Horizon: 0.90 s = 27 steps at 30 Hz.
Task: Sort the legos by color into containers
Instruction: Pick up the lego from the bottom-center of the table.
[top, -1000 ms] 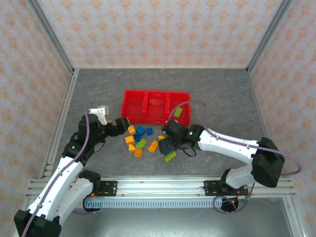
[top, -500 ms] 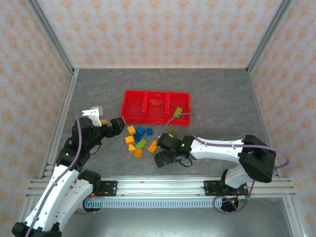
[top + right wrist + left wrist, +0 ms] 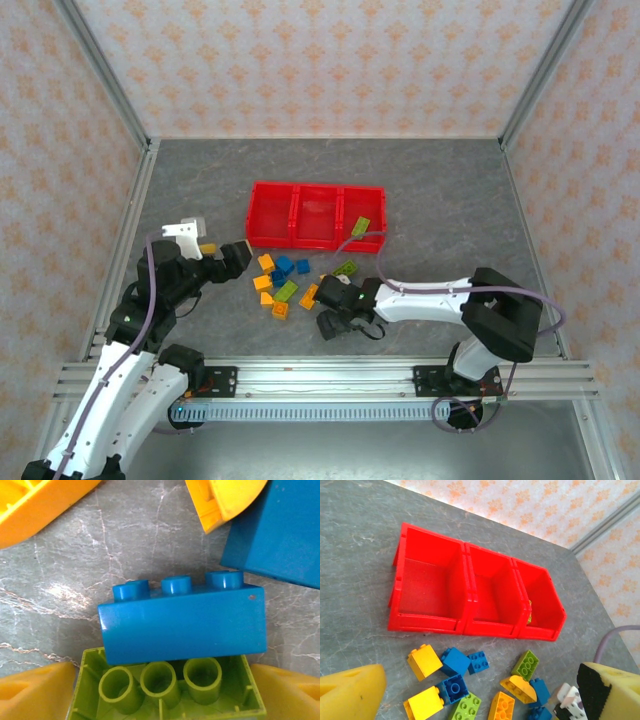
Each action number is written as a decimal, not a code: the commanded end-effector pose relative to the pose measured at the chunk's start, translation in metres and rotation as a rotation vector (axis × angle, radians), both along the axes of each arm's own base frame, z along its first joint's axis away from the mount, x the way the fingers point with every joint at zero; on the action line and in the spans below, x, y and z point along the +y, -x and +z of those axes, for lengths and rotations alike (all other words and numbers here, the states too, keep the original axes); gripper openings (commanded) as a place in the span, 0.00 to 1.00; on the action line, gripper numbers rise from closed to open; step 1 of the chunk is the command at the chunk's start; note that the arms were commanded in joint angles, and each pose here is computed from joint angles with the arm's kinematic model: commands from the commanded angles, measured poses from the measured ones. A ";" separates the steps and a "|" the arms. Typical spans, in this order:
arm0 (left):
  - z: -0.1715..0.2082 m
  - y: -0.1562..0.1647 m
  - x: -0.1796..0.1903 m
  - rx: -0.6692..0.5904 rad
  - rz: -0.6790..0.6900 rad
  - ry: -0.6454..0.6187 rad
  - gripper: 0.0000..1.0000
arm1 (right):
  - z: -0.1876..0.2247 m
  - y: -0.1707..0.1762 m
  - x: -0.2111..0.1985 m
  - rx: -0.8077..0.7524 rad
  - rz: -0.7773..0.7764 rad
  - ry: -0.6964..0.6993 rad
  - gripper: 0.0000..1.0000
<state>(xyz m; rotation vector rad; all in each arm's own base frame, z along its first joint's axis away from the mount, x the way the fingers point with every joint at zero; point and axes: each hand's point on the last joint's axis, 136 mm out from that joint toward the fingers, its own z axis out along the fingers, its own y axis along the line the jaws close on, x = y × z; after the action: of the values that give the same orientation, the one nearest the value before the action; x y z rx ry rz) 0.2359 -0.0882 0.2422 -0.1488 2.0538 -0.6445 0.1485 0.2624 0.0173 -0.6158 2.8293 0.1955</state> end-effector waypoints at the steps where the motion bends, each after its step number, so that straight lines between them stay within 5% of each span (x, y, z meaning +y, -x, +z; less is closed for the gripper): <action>1: 0.013 0.013 -0.015 -0.004 -0.115 0.003 0.99 | -0.009 -0.010 0.000 -0.041 -0.006 0.033 0.86; 6: 0.012 0.022 -0.026 0.025 -0.209 -0.024 0.99 | -0.013 -0.011 0.001 -0.043 0.001 0.051 0.75; 13: 0.002 0.029 -0.033 0.054 -0.263 -0.006 0.99 | -0.009 -0.015 0.002 -0.056 -0.012 0.050 0.46; 20: -0.004 0.027 -0.035 0.074 -0.277 -0.015 0.99 | 0.026 -0.010 0.005 -0.061 -0.018 -0.047 0.39; 27: -0.016 0.017 -0.031 0.127 -0.228 -0.031 0.99 | 0.120 -0.047 0.008 -0.180 -0.137 -0.267 0.37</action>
<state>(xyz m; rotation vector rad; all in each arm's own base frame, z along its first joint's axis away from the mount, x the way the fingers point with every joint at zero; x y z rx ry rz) 0.2185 -0.1205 0.2365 0.0818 2.1758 -0.7790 0.1687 0.2738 0.0942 -0.5040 2.6812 0.3994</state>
